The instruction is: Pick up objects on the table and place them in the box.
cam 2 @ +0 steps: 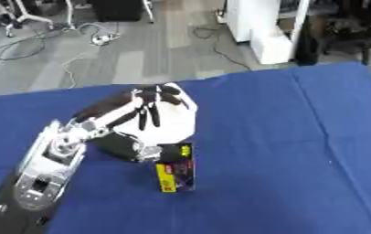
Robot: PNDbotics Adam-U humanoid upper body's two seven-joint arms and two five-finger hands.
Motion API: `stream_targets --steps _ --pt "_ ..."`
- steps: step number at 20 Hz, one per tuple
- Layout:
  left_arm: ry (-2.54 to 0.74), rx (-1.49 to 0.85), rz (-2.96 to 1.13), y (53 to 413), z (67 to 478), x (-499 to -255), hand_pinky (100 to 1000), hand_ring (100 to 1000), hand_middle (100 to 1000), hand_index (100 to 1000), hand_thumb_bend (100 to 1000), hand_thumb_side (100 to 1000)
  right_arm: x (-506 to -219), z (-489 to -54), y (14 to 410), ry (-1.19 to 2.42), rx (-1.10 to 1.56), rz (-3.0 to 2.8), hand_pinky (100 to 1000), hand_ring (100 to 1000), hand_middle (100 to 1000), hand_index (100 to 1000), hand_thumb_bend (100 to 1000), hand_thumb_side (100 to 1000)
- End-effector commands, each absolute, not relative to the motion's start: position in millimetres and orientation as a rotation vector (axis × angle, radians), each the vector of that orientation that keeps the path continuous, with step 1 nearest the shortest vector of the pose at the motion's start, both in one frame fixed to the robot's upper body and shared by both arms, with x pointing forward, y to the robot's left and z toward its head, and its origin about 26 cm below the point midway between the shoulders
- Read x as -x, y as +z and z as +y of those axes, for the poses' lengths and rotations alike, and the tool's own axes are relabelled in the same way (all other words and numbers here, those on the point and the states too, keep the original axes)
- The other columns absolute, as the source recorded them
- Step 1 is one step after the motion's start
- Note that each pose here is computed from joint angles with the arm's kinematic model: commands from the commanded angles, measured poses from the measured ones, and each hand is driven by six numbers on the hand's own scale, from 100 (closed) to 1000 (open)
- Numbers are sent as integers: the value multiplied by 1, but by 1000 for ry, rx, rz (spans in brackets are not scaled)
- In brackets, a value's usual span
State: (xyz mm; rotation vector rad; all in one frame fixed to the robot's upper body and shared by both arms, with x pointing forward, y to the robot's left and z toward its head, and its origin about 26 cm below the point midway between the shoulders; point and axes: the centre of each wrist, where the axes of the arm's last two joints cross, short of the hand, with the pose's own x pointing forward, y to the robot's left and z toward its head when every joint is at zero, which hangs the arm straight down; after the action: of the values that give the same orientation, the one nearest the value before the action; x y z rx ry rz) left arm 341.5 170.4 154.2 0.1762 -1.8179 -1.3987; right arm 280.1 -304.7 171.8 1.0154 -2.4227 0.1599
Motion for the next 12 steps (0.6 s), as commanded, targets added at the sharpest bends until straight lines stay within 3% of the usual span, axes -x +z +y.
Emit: stream_targets --steps 1,12 --pt "-1432 -157 -1815 163 173 -344 354 547 908 882 535 682 -279 -309 182 202 -1003 -2434 166 285 247 377 100 1000" --pt "-1458 -82 -1789 164 171 -344 423 659 962 896 545 712 -279 -309 182 202 -1003 -2432 166 285 247 377 100 1000"
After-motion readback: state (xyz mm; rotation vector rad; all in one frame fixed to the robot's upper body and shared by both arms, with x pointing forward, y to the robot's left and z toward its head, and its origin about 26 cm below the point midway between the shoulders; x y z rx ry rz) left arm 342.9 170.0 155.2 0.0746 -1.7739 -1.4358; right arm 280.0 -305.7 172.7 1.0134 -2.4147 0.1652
